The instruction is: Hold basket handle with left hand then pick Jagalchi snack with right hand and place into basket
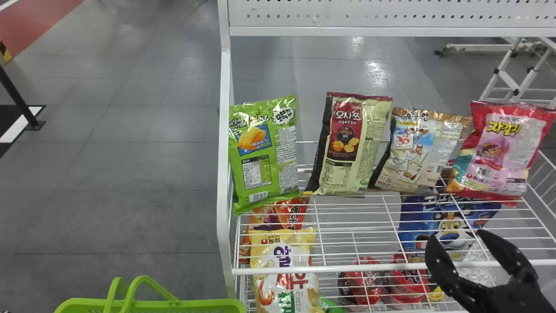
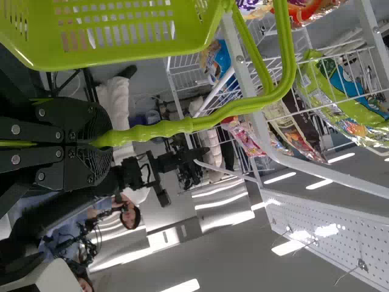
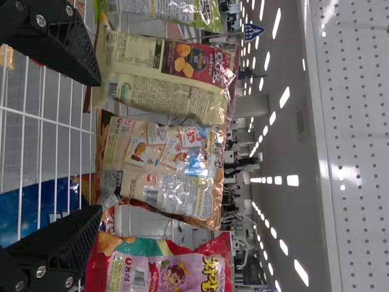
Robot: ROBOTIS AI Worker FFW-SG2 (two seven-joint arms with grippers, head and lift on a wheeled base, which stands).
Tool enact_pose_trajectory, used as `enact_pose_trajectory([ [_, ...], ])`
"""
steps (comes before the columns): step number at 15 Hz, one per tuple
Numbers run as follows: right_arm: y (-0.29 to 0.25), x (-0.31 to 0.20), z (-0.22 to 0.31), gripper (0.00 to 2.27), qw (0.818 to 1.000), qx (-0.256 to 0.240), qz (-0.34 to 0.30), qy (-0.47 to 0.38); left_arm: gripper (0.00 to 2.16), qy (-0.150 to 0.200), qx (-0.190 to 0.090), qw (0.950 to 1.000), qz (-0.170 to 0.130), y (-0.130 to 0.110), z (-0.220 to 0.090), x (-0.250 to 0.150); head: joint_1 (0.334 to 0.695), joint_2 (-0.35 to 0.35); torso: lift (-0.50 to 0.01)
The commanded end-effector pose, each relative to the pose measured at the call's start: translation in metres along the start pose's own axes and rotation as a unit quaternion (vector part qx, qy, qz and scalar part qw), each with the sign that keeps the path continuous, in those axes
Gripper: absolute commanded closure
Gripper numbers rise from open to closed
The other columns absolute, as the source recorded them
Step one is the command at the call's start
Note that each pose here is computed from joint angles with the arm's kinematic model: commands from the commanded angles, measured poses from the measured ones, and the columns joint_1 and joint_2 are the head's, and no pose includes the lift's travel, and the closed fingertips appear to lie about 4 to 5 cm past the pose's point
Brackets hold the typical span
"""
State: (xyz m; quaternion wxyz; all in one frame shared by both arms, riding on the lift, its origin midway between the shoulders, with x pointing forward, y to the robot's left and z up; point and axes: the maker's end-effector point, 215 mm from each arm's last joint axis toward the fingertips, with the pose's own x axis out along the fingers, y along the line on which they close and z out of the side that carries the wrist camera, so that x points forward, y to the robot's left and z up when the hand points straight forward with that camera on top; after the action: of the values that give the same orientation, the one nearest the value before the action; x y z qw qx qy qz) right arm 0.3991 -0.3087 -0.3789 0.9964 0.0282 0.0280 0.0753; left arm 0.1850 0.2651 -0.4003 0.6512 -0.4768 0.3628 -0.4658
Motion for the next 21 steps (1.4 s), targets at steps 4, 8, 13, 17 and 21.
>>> enact_pose_trajectory([
  [4, -0.072, 0.017, 0.023, 0.08, 0.998, 0.034, -0.055, 0.024, 2.15, 0.009, 0.001, 1.0000, -0.001, -0.004, -0.004, -0.003, 0.695, -0.155, -0.009],
  [8, -0.109, 0.024, 0.036, 0.08, 0.994, 0.054, -0.086, 0.039, 2.15, 0.011, 0.003, 0.9999, 0.000, -0.005, -0.007, -0.006, 0.695, -0.231, -0.009],
  [13, -0.135, 0.047, 0.038, 0.08, 0.988, 0.084, -0.112, 0.065, 2.15, 0.011, 0.003, 0.9999, -0.002, -0.006, -0.006, -0.006, 0.695, -0.294, -0.009],
  [17, -0.155, 0.064, 0.015, 0.08, 0.978, 0.129, -0.140, 0.090, 2.15, 0.010, 0.002, 1.0000, -0.001, -0.005, -0.006, -0.007, 0.695, -0.307, -0.009],
  [21, -0.161, 0.088, 0.009, 0.08, 0.970, 0.172, -0.142, 0.094, 2.15, 0.009, 0.001, 1.0000, -0.001, -0.005, -0.006, -0.007, 0.695, -0.314, -0.009],
])
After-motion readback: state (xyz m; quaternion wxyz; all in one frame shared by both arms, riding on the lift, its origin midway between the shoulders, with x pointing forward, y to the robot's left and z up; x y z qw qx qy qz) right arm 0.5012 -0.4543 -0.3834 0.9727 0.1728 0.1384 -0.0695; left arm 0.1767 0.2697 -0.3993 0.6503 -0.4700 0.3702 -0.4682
